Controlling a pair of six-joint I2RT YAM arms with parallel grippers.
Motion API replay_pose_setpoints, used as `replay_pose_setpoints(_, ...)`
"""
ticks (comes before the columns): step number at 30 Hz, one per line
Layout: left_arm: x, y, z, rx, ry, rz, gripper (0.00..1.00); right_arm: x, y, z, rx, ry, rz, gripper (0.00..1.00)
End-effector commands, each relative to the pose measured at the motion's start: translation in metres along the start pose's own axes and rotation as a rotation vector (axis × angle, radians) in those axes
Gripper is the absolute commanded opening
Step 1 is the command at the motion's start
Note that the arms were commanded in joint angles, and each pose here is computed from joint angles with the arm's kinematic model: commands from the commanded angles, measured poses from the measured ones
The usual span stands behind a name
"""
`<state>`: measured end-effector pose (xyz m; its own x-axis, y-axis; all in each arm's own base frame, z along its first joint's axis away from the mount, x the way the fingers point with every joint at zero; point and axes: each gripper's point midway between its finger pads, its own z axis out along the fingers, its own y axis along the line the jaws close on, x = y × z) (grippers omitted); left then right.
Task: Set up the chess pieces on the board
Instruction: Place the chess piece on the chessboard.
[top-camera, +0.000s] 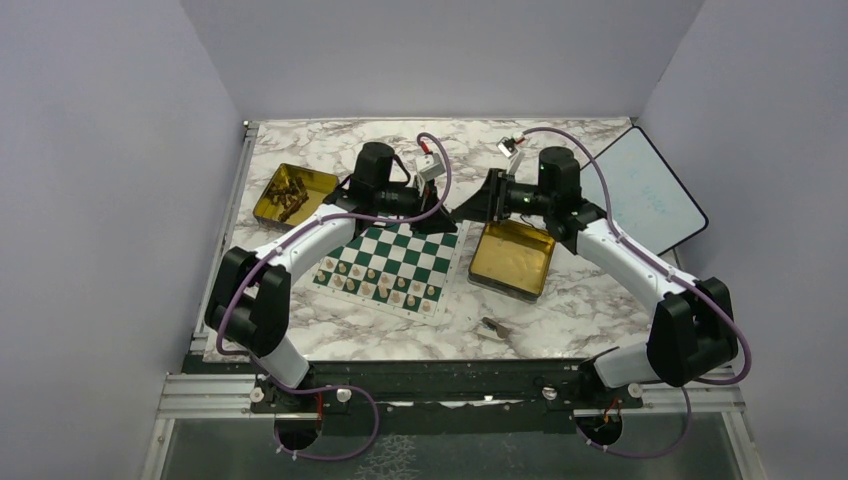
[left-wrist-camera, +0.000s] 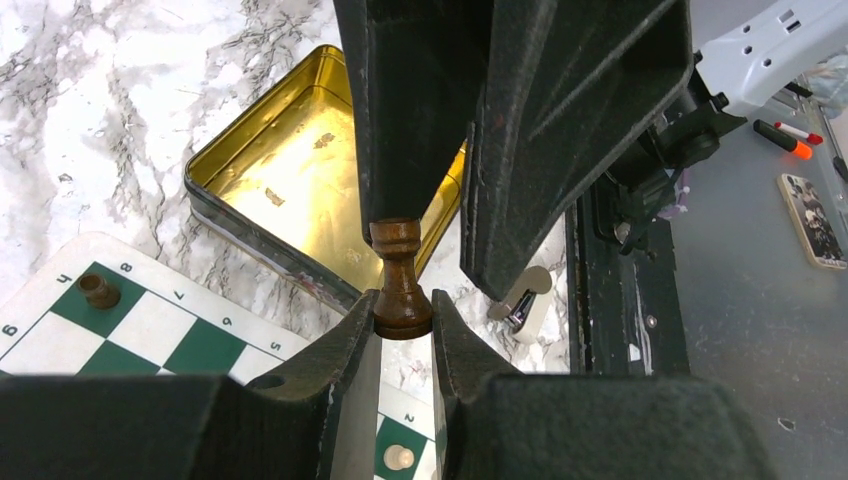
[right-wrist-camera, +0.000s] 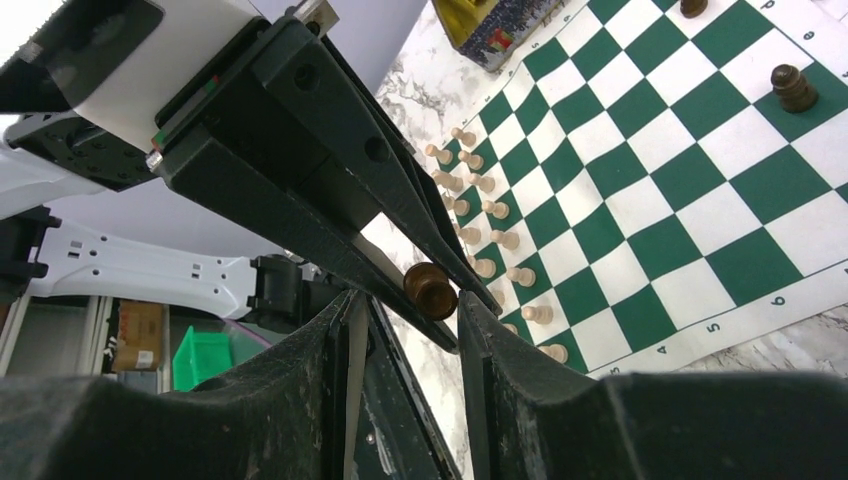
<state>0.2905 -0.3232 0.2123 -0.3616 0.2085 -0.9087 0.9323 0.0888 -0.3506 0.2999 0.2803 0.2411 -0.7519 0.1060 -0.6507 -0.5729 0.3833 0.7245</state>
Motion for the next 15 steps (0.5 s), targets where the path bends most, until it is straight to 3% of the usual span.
replay_pose_setpoints(1,-0.0035,-0.0173,-0.0046,0.060,-0.003,0.056,0.12,-0.0140,0.0150,-0.0032,-0.040,-0.010,-0.018,0.42)
replay_pose_setpoints(8,-0.0006,-0.0187,-0.0056,0.063,0.001,0.060,0.11,-0.0202,0.0137,-0.0038,-0.016,-0.022,-0.016,0.30)
replay_pose_setpoints(15,-0.0025,-0.0215,-0.0068,0.068,-0.002,0.075,0.11,-0.0183,0.0102,0.0003,-0.025,-0.012,-0.008,0.37)
